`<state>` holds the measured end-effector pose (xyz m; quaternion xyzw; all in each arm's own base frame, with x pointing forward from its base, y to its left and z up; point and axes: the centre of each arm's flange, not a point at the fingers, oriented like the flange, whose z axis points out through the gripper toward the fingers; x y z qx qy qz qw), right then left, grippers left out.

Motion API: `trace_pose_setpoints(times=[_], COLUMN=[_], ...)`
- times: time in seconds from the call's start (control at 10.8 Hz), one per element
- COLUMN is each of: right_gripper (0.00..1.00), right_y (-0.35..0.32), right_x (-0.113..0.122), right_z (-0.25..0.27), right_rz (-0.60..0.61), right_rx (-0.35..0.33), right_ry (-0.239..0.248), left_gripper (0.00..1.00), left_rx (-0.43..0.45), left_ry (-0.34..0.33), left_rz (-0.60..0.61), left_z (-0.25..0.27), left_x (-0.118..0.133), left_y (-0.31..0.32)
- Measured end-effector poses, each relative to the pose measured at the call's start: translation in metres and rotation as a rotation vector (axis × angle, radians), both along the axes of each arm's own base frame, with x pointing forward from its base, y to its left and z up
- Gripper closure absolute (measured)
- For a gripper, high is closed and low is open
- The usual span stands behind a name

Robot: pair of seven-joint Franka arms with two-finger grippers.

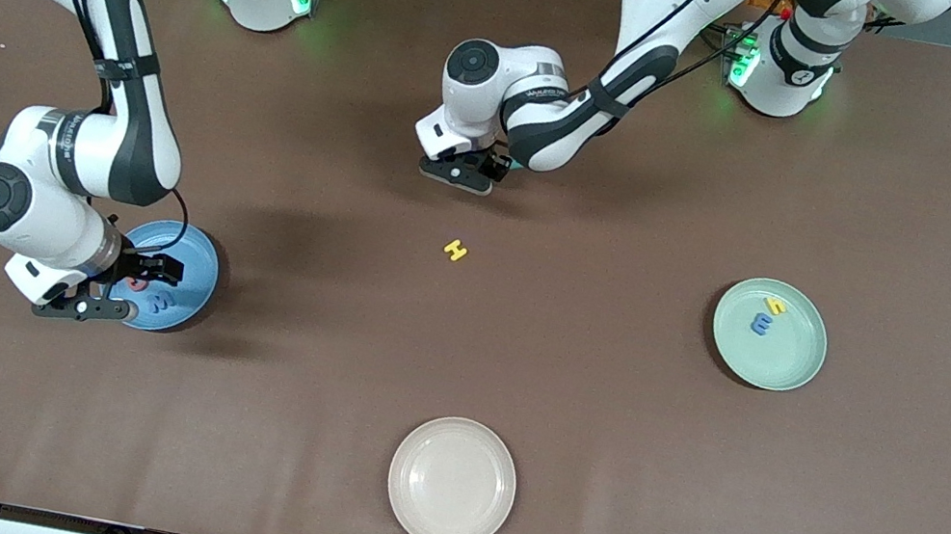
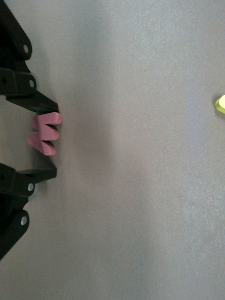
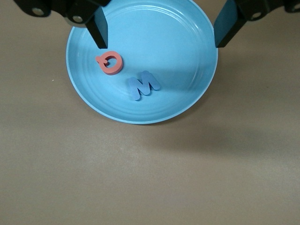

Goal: Sort uppercase to blue plate, lowercase to green plate
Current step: 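Grasp the pink foam w letter with the left gripper, then carry the w to the green plate while the right gripper reaches the H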

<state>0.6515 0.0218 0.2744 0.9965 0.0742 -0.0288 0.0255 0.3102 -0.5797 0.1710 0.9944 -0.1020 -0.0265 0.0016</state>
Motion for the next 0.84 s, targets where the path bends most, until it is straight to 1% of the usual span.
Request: trace_pose_setpoints(times=[0.09,0.19,0.46,0.56,0.65,0.84], right_gripper=[0.0,0.0,0.0,0.0,0.0,0.0], right_y=[0.0,0.0,0.001,0.001,0.002,0.003], right_x=[0.0,0.0,0.0,0.0,0.0,0.0], right_z=[0.0,0.0,0.0,0.0,0.0,0.0], right_rz=[0.0,0.001,0.002,0.002,0.002,0.004], right_rx=[0.0,0.0,0.001,0.001,0.001,0.002], right_ry=[0.0,0.0,0.001,0.001,0.001,0.002], left_gripper=[0.6,0.63,0.63,0.63,0.63,0.63], left_rx=[-0.002,-0.002,-0.002,-0.004,-0.013,-0.04], left_ry=[-0.002,-0.003,-0.004,-0.007,-0.016,-0.06], left_rz=[0.001,0.001,0.004,0.013,0.029,0.077], left_z=[0.002,0.002,0.002,0.003,0.009,0.046], left_x=[0.001,0.001,0.002,0.008,0.019,0.054], left_y=[0.0,0.0,0.0,0.002,0.005,0.015])
